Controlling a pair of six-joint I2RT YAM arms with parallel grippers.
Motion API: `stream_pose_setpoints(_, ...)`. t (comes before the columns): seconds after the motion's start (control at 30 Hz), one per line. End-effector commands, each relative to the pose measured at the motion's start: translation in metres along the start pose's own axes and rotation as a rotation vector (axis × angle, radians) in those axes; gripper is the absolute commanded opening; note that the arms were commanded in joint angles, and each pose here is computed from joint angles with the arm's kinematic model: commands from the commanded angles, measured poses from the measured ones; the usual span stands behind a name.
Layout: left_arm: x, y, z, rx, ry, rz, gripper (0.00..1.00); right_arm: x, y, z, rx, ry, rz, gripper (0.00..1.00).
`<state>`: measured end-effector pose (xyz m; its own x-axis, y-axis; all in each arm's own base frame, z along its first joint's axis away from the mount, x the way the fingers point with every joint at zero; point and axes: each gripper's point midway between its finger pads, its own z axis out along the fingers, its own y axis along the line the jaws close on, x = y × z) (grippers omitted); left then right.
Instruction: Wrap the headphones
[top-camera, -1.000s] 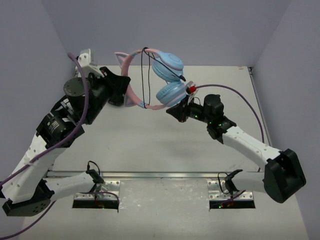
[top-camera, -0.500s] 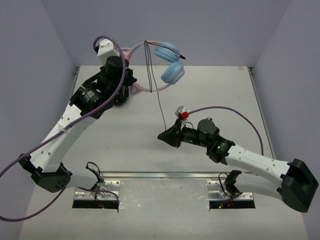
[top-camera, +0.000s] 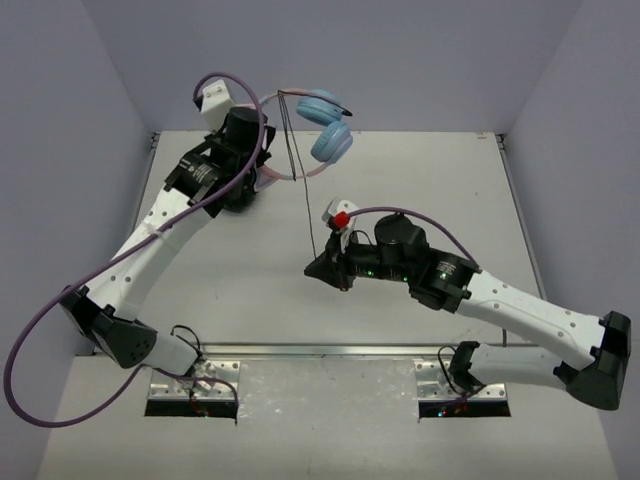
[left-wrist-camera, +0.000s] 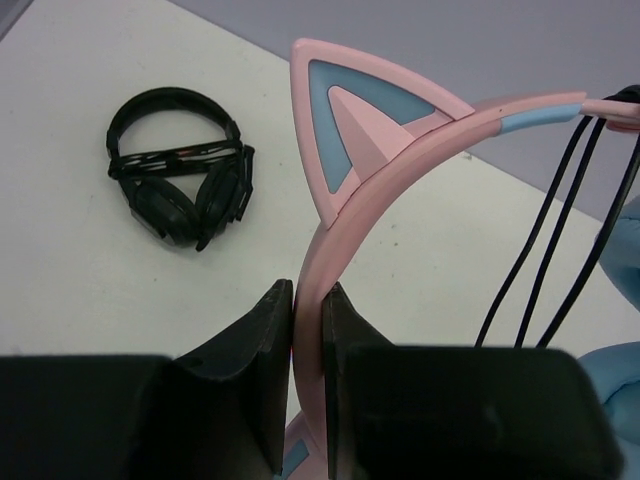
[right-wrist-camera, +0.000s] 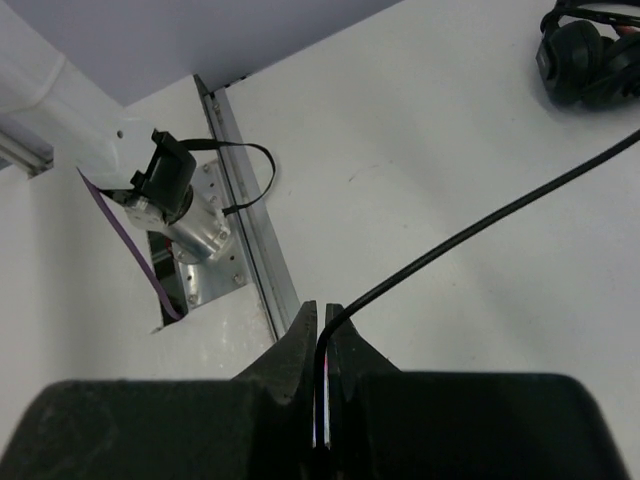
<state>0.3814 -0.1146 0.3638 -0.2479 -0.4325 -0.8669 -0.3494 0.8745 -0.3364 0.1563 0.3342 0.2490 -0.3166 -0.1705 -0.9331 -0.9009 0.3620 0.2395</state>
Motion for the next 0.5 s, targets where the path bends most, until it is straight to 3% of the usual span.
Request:
stream_pose_setpoints(0.0,-0.029,-0.009,0.003,0.052,-0.149,-0.177,0.01,-0.018,0.009,-0.003,-0.019,0.111,-0.091,0.01)
stream_pose_setpoints(0.1,0.003,-0.010,0.007,0.115,-0.096,-0.111,0.00,-0.023,0.002,-0.002,0.010,0.193,-0.142,0.01)
stream_pose_setpoints(0.13,0.006,-0.013,0.007,0.144,-0.097,-0.086,0.00,-0.047,0.002,-0.004,0.017,0.161,-0.207,0.01)
stream_pose_setpoints(0.27,0.054,-0.032,0.001,0.333,0.029,0.044,0.00,-0.075,-0.024,-0.009,0.147,0.197,-0.362,0.01)
stream_pose_setpoints(0.4,0.096,-0.035,-0.020,0.502,0.127,0.152,0.00,-0.076,-0.058,-0.009,0.284,0.307,-0.507,0.01)
stream_pose_setpoints(0.47,0.128,-0.031,-0.031,0.579,0.234,0.231,0.00,-0.074,-0.079,-0.009,0.371,0.364,-0.567,0.01)
